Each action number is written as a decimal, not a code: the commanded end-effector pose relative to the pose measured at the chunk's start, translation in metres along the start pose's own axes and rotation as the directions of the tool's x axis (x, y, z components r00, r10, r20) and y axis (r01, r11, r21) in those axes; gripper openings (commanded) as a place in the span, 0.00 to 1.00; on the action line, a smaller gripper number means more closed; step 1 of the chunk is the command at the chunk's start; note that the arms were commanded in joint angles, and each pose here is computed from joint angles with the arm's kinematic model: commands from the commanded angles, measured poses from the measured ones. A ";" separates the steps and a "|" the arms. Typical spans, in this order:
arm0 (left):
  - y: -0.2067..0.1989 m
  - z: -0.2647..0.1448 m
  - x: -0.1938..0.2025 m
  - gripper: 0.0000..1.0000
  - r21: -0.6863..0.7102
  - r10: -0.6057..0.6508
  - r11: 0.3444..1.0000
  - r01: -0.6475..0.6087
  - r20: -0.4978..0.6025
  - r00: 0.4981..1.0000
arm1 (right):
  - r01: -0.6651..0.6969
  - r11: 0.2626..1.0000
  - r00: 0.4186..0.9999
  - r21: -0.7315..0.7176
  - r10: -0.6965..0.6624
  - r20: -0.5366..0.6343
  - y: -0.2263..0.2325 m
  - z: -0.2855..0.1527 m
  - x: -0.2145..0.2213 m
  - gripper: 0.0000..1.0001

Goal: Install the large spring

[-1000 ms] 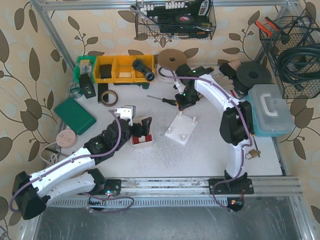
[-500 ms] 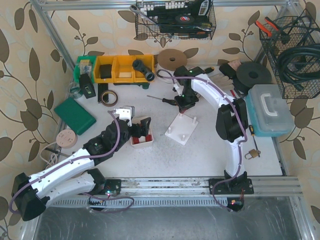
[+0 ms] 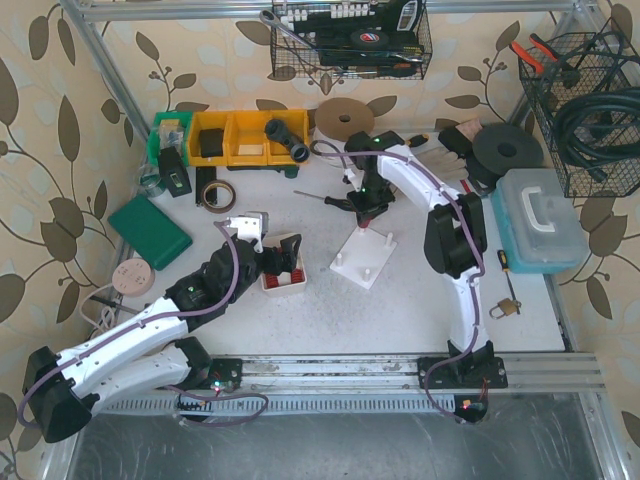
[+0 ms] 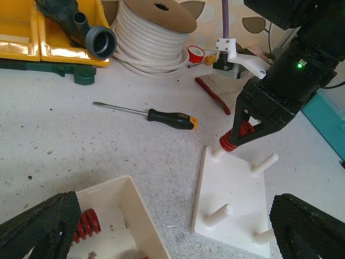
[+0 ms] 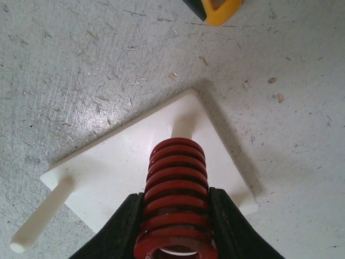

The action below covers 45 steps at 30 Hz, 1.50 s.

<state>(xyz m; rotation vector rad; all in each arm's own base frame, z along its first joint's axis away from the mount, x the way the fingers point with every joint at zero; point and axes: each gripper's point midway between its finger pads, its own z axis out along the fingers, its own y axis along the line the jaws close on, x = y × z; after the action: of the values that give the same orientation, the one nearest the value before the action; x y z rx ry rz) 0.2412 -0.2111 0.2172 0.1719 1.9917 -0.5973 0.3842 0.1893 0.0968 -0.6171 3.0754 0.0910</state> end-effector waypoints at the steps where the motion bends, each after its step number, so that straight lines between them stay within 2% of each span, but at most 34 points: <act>1: 0.002 -0.003 -0.012 0.98 0.002 -0.032 0.999 0.032 0.051 0.998 | 0.021 1.000 0.999 0.015 -0.020 -0.033 -0.005 0.011 -0.005 0.00; 16: 0.004 -0.002 -0.012 0.98 -0.006 -0.035 0.999 0.035 0.049 0.998 | 0.077 0.997 0.991 0.024 -0.074 -0.110 -0.008 0.032 -0.007 0.00; 18: 0.004 -0.002 -0.011 0.98 -0.006 -0.036 0.999 0.036 0.048 0.998 | 0.065 0.997 0.992 0.033 -0.061 -0.106 -0.009 0.031 -0.009 0.10; 20: 0.004 -0.002 -0.011 0.98 -0.008 -0.036 0.999 0.036 0.047 0.998 | 0.056 0.997 0.995 0.051 -0.051 -0.089 -0.012 0.029 -0.011 0.15; 21: 0.004 -0.002 -0.011 0.98 -0.008 -0.036 0.999 0.036 0.047 0.998 | 0.049 0.997 0.996 0.056 -0.044 -0.077 -0.012 0.026 -0.012 0.25; 22: 0.005 -0.001 -0.011 0.98 -0.011 -0.035 0.999 0.036 0.046 0.998 | 0.038 0.998 0.997 0.059 -0.034 -0.064 -0.013 0.024 -0.014 0.28; 23: 0.005 -0.001 -0.012 0.98 -0.012 -0.037 0.999 0.038 0.047 0.998 | 0.034 0.998 0.998 0.059 -0.031 -0.051 -0.012 0.021 -0.015 0.46; 26: 0.005 0.000 -0.011 0.98 -0.016 -0.034 0.999 0.035 0.040 0.999 | 0.017 0.998 1.000 0.059 -0.016 -0.012 -0.011 0.013 -0.019 0.51; 28: 0.005 0.000 -0.011 0.98 -0.017 -0.034 0.999 0.035 0.038 0.999 | 0.005 0.999 1.000 0.053 -0.006 0.013 -0.010 0.008 -0.022 0.92; 32: 0.006 0.000 -0.010 0.98 -0.022 -0.035 0.999 0.036 0.036 0.999 | -0.004 0.999 0.998 0.037 0.002 0.063 -0.006 -0.010 -0.027 0.96; 35: 0.006 0.000 -0.010 0.98 -0.027 -0.036 0.999 0.037 0.032 0.999 | -0.023 0.999 0.988 0.047 0.016 0.156 -0.006 -0.039 -0.033 0.96; 39: 0.008 -0.001 -0.009 0.98 -0.037 -0.039 0.999 0.040 0.021 0.999 | -0.103 0.991 0.942 0.081 0.071 0.329 -0.015 -0.095 -0.031 1.00; 41: 0.008 -0.002 -0.008 0.98 -0.040 -0.043 0.998 0.043 0.012 0.999 | -0.168 0.979 0.891 0.111 0.103 0.443 -0.027 -0.120 -0.023 1.00; 43: 0.011 -0.004 -0.008 0.97 -0.061 -0.047 0.997 0.046 -0.004 0.999 | -0.272 0.958 0.793 0.086 0.173 0.584 -0.042 -0.139 -0.012 1.00; 45: 0.016 -0.004 -0.007 0.96 -0.104 -0.055 0.993 0.051 -0.040 0.998 | -0.364 0.929 0.674 -0.070 0.314 0.668 -0.055 -0.144 0.001 1.00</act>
<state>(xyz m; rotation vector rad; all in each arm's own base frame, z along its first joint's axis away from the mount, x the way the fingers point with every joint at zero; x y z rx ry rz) 0.2413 -0.2036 0.2063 0.1427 2.0439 -0.5658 0.3980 0.1632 0.2119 -0.3331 2.6433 0.0570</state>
